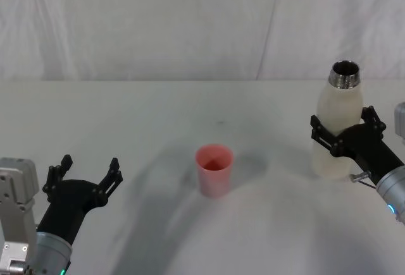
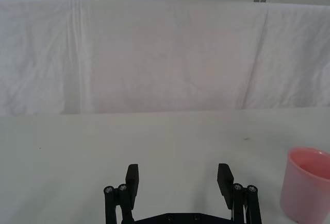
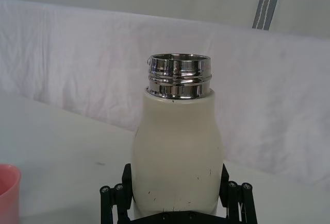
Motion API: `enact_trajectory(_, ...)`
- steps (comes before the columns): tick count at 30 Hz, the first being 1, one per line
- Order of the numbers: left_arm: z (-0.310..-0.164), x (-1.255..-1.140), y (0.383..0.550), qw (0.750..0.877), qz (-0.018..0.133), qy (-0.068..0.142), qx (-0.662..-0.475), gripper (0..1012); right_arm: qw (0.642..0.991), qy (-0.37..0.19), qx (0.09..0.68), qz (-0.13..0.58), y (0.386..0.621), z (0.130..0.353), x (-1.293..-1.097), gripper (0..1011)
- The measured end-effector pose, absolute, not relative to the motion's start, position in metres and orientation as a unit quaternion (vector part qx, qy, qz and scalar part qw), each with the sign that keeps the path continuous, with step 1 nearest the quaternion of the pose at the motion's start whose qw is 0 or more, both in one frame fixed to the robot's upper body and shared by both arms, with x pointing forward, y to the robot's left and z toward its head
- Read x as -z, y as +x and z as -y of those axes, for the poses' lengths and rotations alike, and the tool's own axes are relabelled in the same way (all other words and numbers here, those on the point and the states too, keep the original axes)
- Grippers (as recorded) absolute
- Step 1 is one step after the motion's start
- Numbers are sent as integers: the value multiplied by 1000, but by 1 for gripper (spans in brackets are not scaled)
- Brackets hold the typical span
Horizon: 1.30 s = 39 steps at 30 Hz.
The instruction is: Grasp the thermos with one hand and pour water into the cup lid.
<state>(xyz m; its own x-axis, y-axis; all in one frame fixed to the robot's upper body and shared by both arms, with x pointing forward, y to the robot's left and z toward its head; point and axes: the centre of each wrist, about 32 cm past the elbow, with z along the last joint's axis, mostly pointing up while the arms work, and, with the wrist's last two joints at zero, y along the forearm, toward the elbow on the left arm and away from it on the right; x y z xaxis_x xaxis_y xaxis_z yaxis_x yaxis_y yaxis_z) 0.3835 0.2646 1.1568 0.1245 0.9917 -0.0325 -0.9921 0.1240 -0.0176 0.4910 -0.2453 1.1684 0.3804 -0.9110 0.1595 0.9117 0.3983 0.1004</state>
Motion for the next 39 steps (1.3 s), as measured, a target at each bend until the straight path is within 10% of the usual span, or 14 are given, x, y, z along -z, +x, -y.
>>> enact_trajectory(39,-265,-1157,384,750,-6,-17,-662,1001,830,43,555,39,511,240,-1147,955)
